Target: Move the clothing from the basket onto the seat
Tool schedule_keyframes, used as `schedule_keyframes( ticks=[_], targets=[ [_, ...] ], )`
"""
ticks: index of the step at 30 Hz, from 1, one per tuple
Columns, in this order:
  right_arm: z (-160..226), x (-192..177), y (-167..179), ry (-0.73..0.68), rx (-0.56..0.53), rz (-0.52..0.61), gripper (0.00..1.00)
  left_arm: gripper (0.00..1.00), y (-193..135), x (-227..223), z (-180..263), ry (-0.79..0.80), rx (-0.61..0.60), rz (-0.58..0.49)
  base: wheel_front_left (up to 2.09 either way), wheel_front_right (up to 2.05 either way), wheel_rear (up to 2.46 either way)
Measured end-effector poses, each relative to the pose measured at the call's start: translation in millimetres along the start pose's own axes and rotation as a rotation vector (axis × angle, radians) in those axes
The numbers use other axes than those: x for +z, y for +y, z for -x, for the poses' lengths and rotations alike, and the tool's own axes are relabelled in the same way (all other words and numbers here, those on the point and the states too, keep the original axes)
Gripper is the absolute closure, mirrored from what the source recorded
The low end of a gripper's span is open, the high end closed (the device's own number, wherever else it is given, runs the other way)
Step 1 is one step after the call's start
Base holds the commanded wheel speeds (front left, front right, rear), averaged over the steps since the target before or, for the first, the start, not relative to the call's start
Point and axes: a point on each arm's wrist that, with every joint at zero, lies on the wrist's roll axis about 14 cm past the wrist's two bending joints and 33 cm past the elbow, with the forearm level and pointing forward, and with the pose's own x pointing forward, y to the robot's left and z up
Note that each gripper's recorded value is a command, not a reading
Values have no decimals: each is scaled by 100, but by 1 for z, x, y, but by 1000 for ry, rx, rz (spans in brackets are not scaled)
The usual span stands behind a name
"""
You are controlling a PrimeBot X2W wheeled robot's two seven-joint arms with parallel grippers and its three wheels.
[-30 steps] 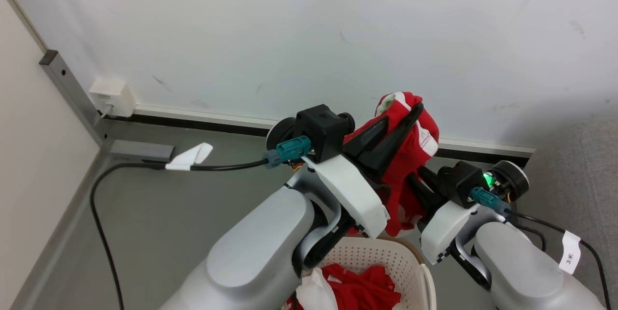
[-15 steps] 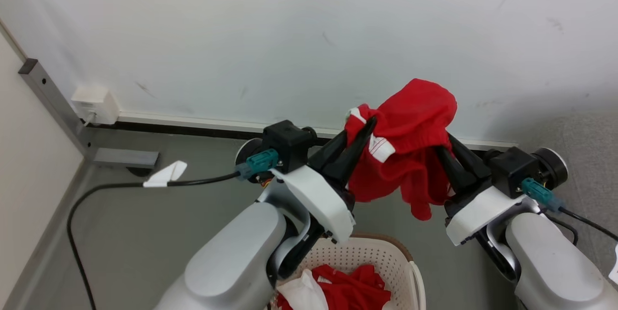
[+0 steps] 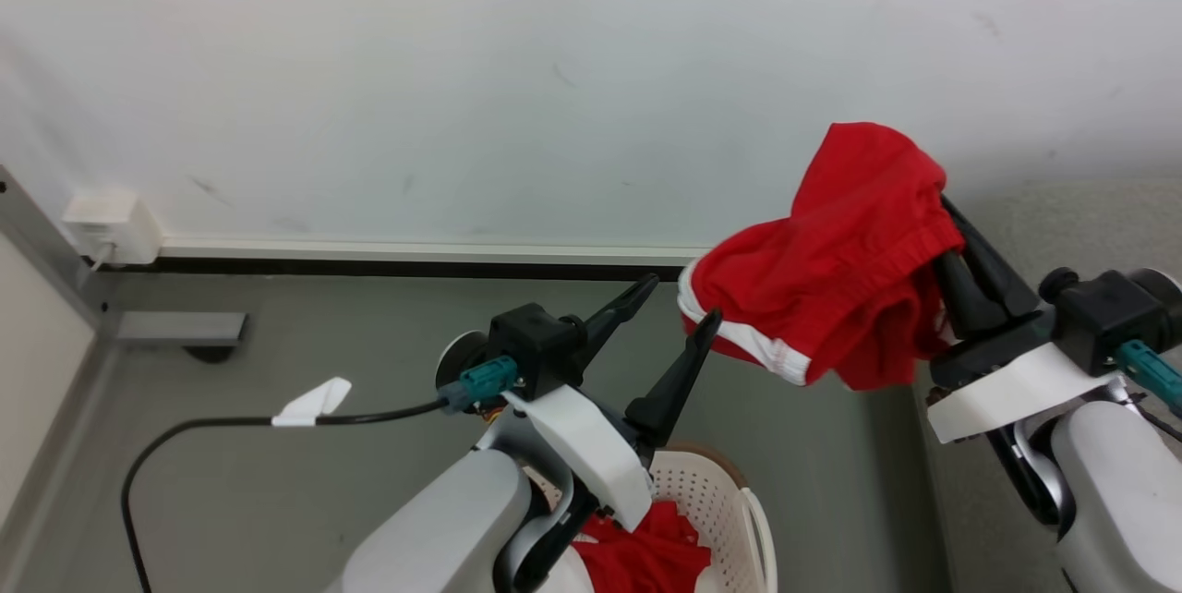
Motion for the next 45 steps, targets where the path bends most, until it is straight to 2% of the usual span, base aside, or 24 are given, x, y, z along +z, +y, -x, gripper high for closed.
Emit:
schedule_keyframes(
  ticks=[8, 18, 20, 36, 45],
  targets=[
    [29, 21, -47, -40, -117, 53, 100, 0, -13, -6, -11, -20, -61, -34, 0, 0, 0],
    [87, 39, -93, -59, -288, 96, 100, 0, -54, -21, -36, -17, -223, -71, 0, 0, 0],
    [100, 39, -99, -62, -330, 70, 100, 0, -63, -26, -42, -14, -254, -67, 0, 0, 0],
    [208, 63, -149, -51, -642, 154, 100, 0, -135, -65, -78, 27, -499, -33, 0, 0, 0],
    [233, 66, -165, -29, -733, 193, 100, 0, -151, -80, -84, 43, -553, 15, 0, 0, 0]
  ],
)
